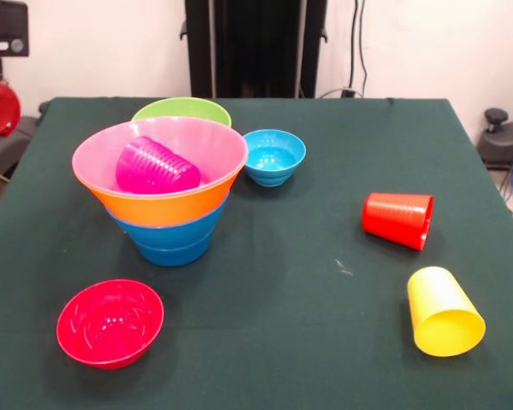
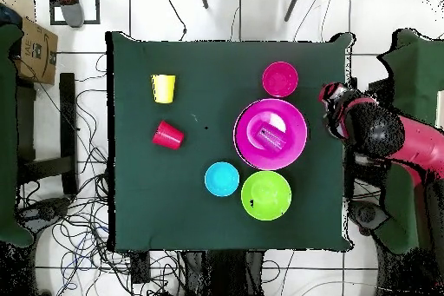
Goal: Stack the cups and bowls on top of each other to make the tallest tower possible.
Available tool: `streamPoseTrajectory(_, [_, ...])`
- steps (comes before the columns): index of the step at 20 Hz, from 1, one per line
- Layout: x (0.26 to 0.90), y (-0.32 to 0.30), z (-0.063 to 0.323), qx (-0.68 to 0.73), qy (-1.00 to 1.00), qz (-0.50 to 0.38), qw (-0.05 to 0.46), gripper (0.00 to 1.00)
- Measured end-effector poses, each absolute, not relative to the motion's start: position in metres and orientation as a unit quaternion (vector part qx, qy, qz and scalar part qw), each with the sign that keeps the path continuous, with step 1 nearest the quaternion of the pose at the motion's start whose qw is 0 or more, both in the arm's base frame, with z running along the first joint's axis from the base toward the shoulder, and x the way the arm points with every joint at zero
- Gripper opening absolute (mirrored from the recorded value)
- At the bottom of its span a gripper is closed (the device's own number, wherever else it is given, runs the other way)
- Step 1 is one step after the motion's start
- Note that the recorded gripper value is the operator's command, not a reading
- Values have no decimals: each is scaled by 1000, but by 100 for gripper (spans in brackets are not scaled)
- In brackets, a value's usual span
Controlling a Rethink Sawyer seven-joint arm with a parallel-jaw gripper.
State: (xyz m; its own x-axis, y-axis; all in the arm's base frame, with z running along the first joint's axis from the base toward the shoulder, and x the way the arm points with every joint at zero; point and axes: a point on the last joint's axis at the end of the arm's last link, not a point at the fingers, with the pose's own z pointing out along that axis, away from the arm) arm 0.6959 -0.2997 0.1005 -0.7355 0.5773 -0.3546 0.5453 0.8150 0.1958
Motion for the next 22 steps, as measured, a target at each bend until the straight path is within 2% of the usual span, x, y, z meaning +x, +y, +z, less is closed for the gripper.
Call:
streamPoseTrajectory(9, [724,-284,93,301,930,31,208,100])
streamPoseTrajectory(22, [764,-222,110,357,908,110,191,100])
